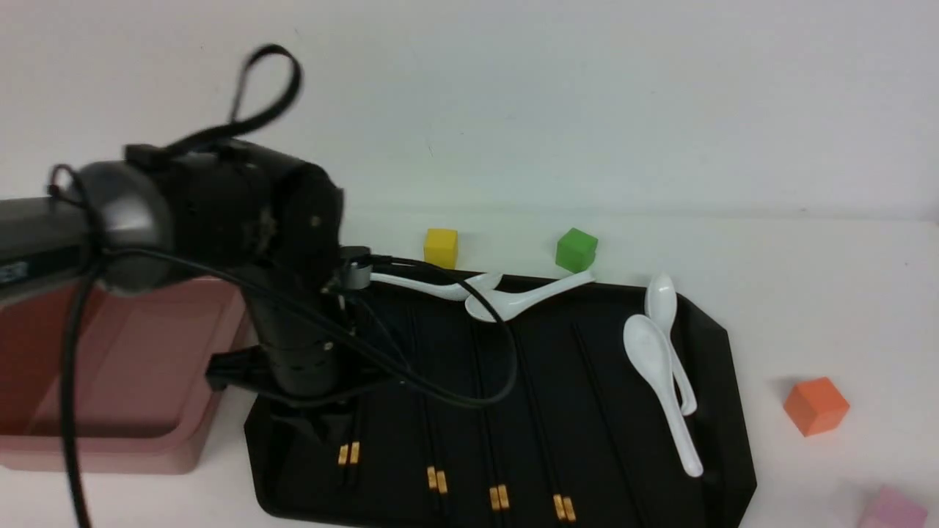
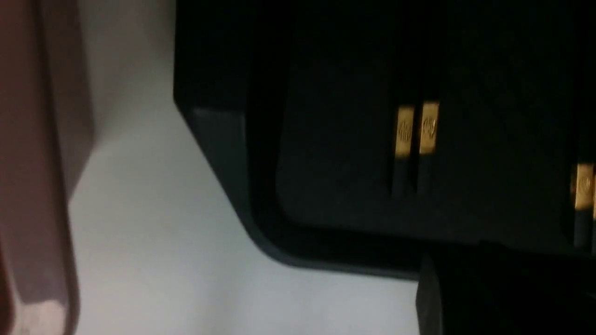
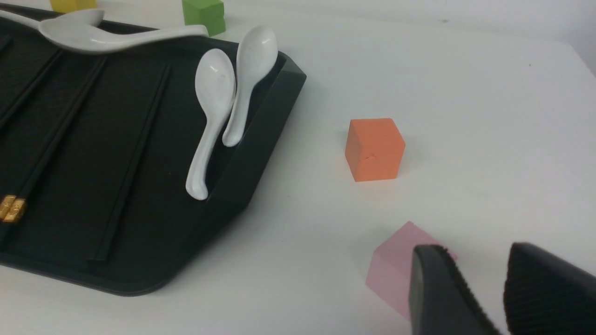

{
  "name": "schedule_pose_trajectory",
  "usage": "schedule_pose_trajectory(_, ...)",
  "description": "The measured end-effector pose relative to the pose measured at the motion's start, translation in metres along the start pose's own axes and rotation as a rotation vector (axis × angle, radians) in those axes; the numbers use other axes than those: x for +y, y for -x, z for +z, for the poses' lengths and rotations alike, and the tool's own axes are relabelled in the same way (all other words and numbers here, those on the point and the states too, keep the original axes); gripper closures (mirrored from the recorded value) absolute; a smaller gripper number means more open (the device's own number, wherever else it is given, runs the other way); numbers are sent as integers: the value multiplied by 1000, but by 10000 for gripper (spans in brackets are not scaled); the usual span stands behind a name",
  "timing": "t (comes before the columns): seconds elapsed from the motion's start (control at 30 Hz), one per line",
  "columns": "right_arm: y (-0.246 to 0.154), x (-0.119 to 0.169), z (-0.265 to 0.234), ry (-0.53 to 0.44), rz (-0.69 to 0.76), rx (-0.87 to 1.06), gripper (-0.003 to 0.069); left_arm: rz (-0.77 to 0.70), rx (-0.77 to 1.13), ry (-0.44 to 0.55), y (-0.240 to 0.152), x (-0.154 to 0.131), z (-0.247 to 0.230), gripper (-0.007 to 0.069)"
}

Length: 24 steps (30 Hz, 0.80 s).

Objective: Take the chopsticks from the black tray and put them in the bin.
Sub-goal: Use the left arm to grab a pair of chopsticks

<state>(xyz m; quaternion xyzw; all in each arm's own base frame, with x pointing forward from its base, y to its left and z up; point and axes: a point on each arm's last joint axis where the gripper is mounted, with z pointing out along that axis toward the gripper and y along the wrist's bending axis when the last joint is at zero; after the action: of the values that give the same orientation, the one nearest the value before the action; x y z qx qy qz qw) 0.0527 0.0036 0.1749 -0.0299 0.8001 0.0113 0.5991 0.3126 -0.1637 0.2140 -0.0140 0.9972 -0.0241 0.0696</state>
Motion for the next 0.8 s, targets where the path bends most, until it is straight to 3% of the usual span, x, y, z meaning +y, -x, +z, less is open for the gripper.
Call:
schedule_pose_trajectory(0.23, 0, 0, 0, 0, 0, 0, 419, -23, -53, 26, 13, -6, 31, 323)
schedule_pose_trajectory(0.63, 0, 0, 0, 0, 0, 0, 419, -67, -53, 36, 20, -10, 60, 305)
schedule_pose_trajectory(0.8, 0, 0, 0, 0, 0, 0, 419, -168, -50, 42, 21, -10, 67, 309)
